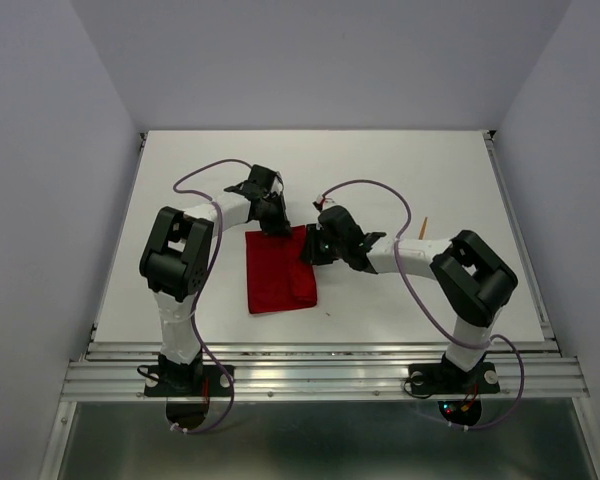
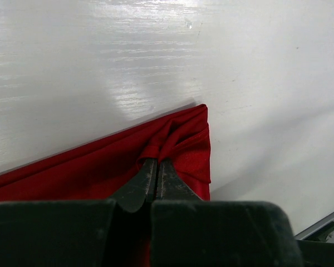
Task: Fold the napkin into a case and place the utensils inside
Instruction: Fold the lower triangle-folded napkin at the center of the board, then smooth out the 2/3-rectangle-folded napkin at the center of the board.
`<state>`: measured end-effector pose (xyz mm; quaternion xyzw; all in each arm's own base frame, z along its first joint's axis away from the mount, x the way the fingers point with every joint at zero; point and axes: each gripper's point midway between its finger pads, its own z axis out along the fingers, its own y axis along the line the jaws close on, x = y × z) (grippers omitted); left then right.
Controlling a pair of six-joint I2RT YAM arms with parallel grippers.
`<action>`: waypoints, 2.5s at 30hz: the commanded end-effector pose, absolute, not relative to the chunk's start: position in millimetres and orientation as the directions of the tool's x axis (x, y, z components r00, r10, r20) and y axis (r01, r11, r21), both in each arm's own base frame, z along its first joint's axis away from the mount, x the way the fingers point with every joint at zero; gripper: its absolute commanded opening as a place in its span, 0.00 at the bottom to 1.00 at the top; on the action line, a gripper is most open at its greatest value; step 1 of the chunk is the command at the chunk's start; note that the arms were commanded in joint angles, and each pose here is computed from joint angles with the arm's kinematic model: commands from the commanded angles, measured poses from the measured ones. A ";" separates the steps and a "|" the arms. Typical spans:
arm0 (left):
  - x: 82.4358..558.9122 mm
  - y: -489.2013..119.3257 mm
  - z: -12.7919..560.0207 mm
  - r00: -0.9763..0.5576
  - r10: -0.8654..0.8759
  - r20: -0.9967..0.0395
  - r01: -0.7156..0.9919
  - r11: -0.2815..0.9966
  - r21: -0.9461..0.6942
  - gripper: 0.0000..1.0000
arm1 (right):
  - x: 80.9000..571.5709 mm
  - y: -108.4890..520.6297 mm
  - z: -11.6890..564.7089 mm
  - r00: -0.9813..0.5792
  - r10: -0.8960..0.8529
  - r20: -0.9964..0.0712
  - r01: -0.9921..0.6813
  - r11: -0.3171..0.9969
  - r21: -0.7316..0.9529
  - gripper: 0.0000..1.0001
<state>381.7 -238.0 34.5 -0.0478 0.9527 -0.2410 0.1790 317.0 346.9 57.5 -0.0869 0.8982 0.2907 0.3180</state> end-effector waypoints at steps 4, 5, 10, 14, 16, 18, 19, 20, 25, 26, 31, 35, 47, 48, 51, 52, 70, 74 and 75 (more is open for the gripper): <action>395.7 -234.8 45.5 -0.918 -0.195 -0.344 -0.009 0.881 -0.473 0.00 | 296.6 336.5 72.1 -0.778 0.065 -0.625 -0.327 0.808 0.490 0.41; 395.9 -234.9 44.7 -0.919 -0.194 -0.343 -0.010 0.881 -0.473 0.00 | 292.2 332.4 67.7 -0.784 0.065 -0.617 -0.318 0.812 0.490 0.43; 397.4 -235.1 39.4 -0.922 -0.196 -0.335 -0.018 0.884 -0.468 0.00 | 275.3 328.8 62.1 -0.819 0.108 -0.564 -0.276 0.787 0.552 0.47; 399.0 -234.7 38.2 -0.922 -0.197 -0.334 -0.020 0.885 -0.465 0.00 | 262.9 328.1 57.4 -0.841 0.154 -0.519 -0.240 0.754 0.612 0.47; 399.6 -233.9 36.6 -0.922 -0.197 -0.333 -0.022 0.886 -0.463 0.00 | 257.9 328.0 57.0 -0.847 0.183 -0.500 -0.222 0.732 0.645 0.46; 399.5 -233.6 34.2 -0.924 -0.197 -0.328 -0.024 0.886 -0.463 0.00 | 256.0 329.0 56.2 -0.850 0.205 -0.486 -0.208 0.716 0.667 0.43; 400.2 -233.4 34.8 -0.924 -0.198 -0.328 -0.024 0.885 -0.465 0.00 | 255.0 329.0 54.0 -0.852 0.208 -0.480 -0.204 0.713 0.671 0.43; 400.8 -233.4 34.6 -0.923 -0.199 -0.328 -0.024 0.884 -0.467 0.00 | 252.0 327.7 49.7 -0.858 0.207 -0.470 -0.197 0.713 0.673 0.42; 401.1 -233.5 33.1 -0.924 -0.203 -0.323 -0.029 0.882 -0.470 0.00 | 249.1 333.1 41.4 -0.871 0.210 -0.443 -0.189 0.690 0.698 0.39; 401.3 -233.9 33.4 -0.924 -0.203 -0.324 -0.028 0.881 -0.472 0.00 | 247.3 333.1 37.0 -0.877 0.205 -0.433 -0.184 0.691 0.699 0.38; 403.4 -235.3 37.8 -0.920 -0.212 -0.331 -0.027 0.874 -0.485 0.00 | 247.7 335.9 35.3 -0.878 0.198 -0.437 -0.196 0.684 0.703 0.22; 404.6 -236.6 42.6 -0.916 -0.218 -0.337 -0.026 0.869 -0.494 0.00 | 254.0 335.1 41.9 -0.861 0.207 -0.465 -0.207 0.692 0.692 0.05; 410.6 -236.5 49.4 -0.911 -0.220 -0.348 -0.024 0.872 -0.489 0.00 | 270.3 326.8 50.8 -0.818 0.160 -0.553 -0.253 0.764 0.594 0.05; 411.1 -236.5 51.1 -0.911 -0.218 -0.351 -0.020 0.872 -0.489 0.00 | 270.7 328.1 52.2 -0.817 0.147 -0.557 -0.264 0.763 0.589 0.22; 411.8 -236.8 56.3 -0.912 -0.210 -0.352 -0.014 0.874 -0.486 0.00 | 269.4 332.3 54.0 -0.826 0.099 -0.555 -0.295 0.763 0.575 0.45; 412.3 -236.8 57.7 -0.912 -0.206 -0.354 -0.010 0.875 -0.484 0.00 | 269.5 332.6 55.5 -0.825 0.087 -0.558 -0.304 0.765 0.568 0.46; 416.9 -232.8 47.3 -0.928 -0.160 -0.336 0.010 0.892 -0.452 0.00 | 245.2 320.2 57.7 -0.836 0.142 -0.530 -0.249 0.762 0.597 0.49; 417.1 -231.3 44.1 -0.931 -0.159 -0.329 0.007 0.892 -0.452 0.00 | 246.4 322.5 54.1 -0.839 0.154 -0.521 -0.238 0.758 0.607 0.49; 417.4 -230.9 42.9 -0.931 -0.160 -0.327 0.006 0.892 -0.452 0.00 | 246.6 323.5 52.6 -0.841 0.156 -0.519 -0.237 0.756 0.611 0.49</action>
